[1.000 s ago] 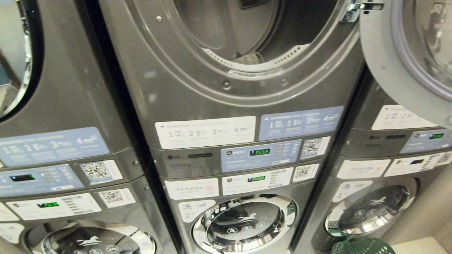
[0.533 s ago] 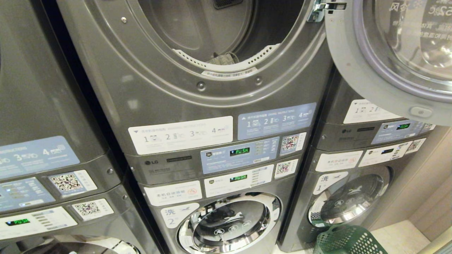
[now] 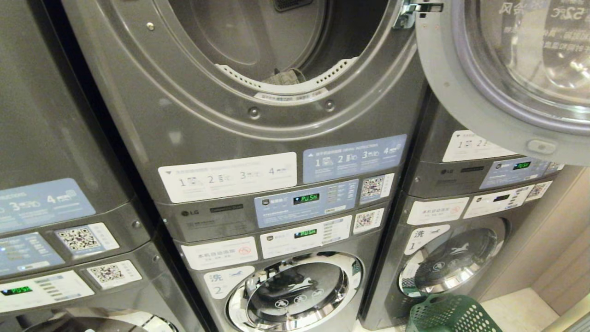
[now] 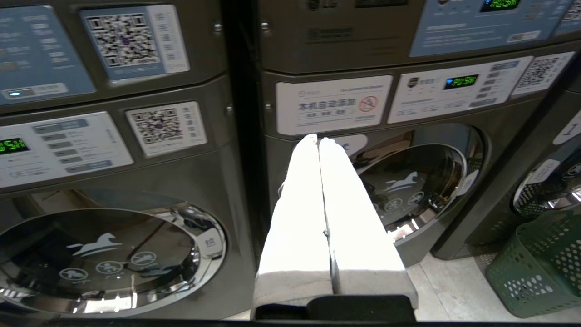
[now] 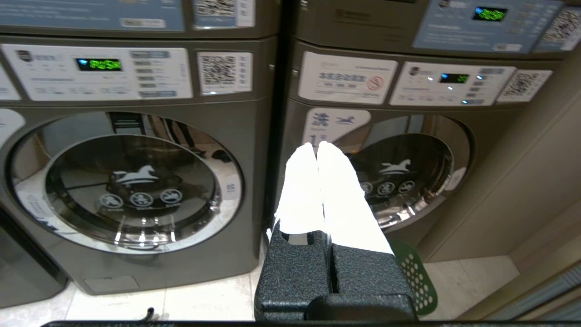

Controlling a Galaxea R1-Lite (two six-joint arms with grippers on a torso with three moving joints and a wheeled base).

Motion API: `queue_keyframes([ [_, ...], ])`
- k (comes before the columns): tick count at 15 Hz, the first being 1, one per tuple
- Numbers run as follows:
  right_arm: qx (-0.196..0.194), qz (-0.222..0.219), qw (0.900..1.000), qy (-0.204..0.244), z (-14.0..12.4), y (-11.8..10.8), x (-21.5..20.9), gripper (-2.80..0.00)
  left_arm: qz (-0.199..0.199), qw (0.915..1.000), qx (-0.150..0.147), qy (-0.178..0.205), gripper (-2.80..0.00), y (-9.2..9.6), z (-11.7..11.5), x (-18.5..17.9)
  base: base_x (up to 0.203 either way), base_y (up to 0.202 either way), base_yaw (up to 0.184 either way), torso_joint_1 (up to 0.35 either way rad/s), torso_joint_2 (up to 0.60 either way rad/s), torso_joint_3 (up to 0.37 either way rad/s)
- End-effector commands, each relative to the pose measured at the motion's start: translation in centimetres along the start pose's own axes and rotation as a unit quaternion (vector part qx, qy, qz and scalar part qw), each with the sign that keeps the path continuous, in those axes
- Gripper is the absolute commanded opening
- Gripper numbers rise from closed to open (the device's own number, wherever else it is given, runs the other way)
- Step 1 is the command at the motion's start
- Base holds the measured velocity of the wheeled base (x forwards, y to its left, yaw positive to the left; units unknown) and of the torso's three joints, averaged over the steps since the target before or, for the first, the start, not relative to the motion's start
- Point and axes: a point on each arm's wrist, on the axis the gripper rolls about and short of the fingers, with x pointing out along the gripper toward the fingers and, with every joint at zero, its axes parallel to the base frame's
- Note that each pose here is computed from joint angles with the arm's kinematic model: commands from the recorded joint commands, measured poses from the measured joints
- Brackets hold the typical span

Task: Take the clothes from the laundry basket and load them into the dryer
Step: Close the dryer

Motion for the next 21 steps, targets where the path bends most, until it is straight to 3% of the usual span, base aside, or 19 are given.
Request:
queue_keyframes([
  [1, -0.001, 0.0, 1.0, 0.0, 0.0, 0.0, 0.0, -2.8, 0.0, 1.0, 0.0, 0.0, -2.8, 0.0, 0.0, 0.0, 0.0, -0.203, 0.003, 0.002, 0.01, -0.006],
  [17, 0.008, -0.004, 1.0, -0.002, 0.0, 0.0, 0.0, -2.8, 0.0, 1.0, -0.002, -0.001, -2.8, 0.0, 0.0, 0.0, 0.0, -0.195, 0.002, 0.003, 0.0, 0.002],
  [21, 0.034, -0.059, 0.997, -0.042, 3.8, -0.7, -1.0, -2.8, 0.0, 0.9999, -0.003, -0.013, -2.8, 0.0, 0.1, 0.1, 0.0, -0.111, 0.0, 0.002, 0.0, 0.006],
])
